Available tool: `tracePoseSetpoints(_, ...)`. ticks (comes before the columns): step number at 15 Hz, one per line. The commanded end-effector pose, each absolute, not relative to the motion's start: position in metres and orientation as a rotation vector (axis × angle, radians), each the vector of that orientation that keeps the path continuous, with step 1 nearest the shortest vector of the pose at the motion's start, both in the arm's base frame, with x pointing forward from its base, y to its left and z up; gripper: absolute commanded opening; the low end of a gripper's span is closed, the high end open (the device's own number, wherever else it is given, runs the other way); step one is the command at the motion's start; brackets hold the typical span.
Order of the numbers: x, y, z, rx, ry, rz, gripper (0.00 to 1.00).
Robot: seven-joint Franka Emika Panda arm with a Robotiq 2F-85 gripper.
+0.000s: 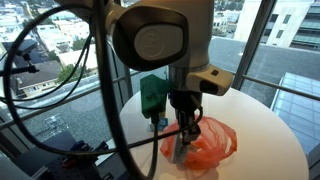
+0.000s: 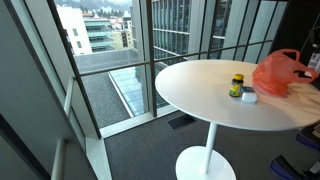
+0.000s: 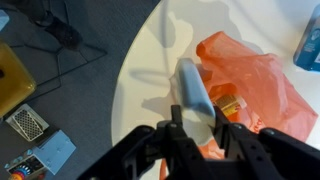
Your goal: Remove the white medicine bottle from the plastic bag and place it on the table
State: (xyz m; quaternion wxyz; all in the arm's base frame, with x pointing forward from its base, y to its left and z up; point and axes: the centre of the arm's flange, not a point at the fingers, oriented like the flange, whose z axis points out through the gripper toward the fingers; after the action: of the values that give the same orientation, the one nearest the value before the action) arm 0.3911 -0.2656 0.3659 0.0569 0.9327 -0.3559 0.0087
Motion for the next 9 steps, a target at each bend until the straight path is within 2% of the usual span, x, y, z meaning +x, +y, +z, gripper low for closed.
tracePoseSetpoints(1, 0.371, -0.245, 0.362, 2.841, -1.013, -0.035, 0.10)
tracePoseSetpoints(9, 0.363, -0.203, 0.336, 2.911, -0.853, -0.106, 0.10)
